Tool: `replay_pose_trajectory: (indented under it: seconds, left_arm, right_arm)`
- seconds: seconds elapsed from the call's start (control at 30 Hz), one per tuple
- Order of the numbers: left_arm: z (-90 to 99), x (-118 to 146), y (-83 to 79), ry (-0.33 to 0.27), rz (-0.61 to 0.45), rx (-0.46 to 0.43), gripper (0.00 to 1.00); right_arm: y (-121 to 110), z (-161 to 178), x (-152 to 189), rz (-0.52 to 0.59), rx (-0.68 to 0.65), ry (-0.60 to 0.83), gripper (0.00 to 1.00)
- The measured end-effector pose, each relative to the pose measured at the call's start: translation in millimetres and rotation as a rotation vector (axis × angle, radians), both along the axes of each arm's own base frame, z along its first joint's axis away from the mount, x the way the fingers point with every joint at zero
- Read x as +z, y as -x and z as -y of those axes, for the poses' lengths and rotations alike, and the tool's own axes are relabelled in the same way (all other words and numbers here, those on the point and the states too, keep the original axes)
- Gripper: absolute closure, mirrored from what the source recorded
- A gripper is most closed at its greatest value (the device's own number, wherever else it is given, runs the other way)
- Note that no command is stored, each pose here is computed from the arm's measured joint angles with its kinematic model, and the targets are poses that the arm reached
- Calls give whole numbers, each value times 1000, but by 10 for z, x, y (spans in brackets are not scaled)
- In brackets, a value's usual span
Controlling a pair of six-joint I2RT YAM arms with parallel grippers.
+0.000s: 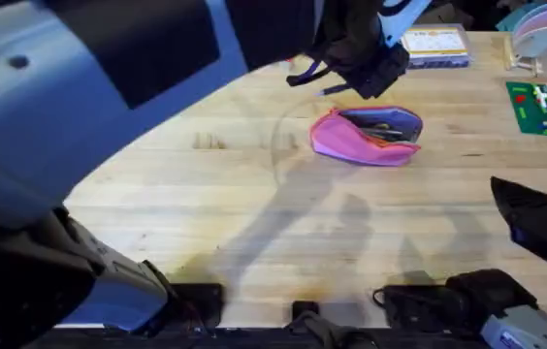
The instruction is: Unzip the bag, pick up the pens from the table one at a time and place them inside, then zip the bag closed.
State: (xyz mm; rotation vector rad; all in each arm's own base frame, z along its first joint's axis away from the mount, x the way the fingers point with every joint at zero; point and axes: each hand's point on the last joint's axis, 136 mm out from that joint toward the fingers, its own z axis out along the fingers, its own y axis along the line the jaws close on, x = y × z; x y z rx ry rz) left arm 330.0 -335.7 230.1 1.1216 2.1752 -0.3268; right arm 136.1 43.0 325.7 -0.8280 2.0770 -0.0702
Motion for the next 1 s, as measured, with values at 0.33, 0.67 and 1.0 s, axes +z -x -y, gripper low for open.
replay_pose_trajectory:
  seconds: [0.33,0.67,1.0]
  left_arm:
    - [335,171,131,167,-28,-135,957]
    - [825,-96,170,303,-124,-302,956]
    - [904,-316,194,292,-157,-354,956]
  right_arm:
    - [7,1,-7,-4,0,1,3]
    - [7,1,-8,-4,0,1,3]
    - [6,1,-8,-4,0,1,3]
